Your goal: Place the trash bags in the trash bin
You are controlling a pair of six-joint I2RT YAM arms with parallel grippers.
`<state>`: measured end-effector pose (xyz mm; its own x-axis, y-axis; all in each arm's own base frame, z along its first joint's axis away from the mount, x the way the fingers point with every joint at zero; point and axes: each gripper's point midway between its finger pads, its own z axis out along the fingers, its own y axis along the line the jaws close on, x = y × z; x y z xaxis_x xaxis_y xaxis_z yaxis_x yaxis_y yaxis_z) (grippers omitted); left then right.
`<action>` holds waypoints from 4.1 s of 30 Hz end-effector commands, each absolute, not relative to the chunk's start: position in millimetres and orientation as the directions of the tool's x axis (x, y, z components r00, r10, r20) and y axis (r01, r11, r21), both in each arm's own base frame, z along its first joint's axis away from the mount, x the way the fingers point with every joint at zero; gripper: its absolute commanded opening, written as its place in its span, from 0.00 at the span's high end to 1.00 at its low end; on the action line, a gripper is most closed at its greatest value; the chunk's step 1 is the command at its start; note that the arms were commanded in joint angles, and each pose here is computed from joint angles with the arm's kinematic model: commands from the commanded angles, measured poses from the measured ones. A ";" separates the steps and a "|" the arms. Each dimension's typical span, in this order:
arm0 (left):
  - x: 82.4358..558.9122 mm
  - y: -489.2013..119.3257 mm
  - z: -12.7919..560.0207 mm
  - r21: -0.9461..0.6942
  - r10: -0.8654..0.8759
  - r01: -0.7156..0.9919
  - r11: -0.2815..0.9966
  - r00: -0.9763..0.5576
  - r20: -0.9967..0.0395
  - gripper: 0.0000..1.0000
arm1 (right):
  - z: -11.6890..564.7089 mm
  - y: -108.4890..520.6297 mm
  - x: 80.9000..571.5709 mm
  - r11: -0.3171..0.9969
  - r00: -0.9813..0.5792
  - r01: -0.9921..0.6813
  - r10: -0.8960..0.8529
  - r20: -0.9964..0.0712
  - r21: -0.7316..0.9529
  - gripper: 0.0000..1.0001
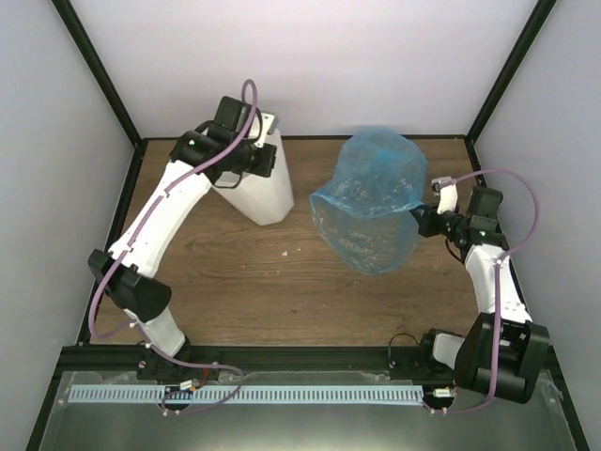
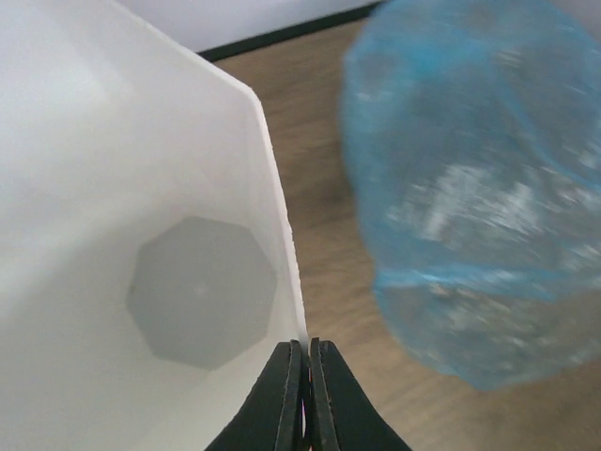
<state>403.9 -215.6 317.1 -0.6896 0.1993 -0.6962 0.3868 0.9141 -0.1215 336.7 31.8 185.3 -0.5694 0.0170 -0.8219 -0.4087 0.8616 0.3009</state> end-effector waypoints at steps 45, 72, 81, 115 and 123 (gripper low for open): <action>157.2 -488.8 428.4 -0.120 0.175 0.946 0.300 -0.179 -0.968 0.28 | 587.4 -28.1 282.4 0.981 0.011 -0.067 -0.181 -0.984 -0.181 0.99; 145.2 -591.4 372.1 -0.449 0.071 0.874 0.187 -0.468 -0.881 0.31 | 566.5 -35.1 276.6 0.981 -0.037 -0.022 -0.195 -0.980 -0.194 0.99; 189.4 -589.3 388.3 -0.480 -0.015 0.822 0.306 -0.500 -0.866 0.66 | 571.6 -41.7 272.8 0.979 -0.025 0.027 -0.200 -0.979 -0.201 0.99; 183.9 -397.8 652.8 -0.019 -0.293 0.866 0.500 0.149 -0.944 0.96 | 608.7 62.0 199.9 0.838 0.274 -0.389 -0.291 -0.917 -0.383 0.99; 189.6 -391.7 648.0 -0.025 -0.267 0.843 0.538 0.143 -0.953 0.96 | 617.3 102.5 168.0 0.680 0.399 -0.580 -0.244 -0.884 -0.449 0.99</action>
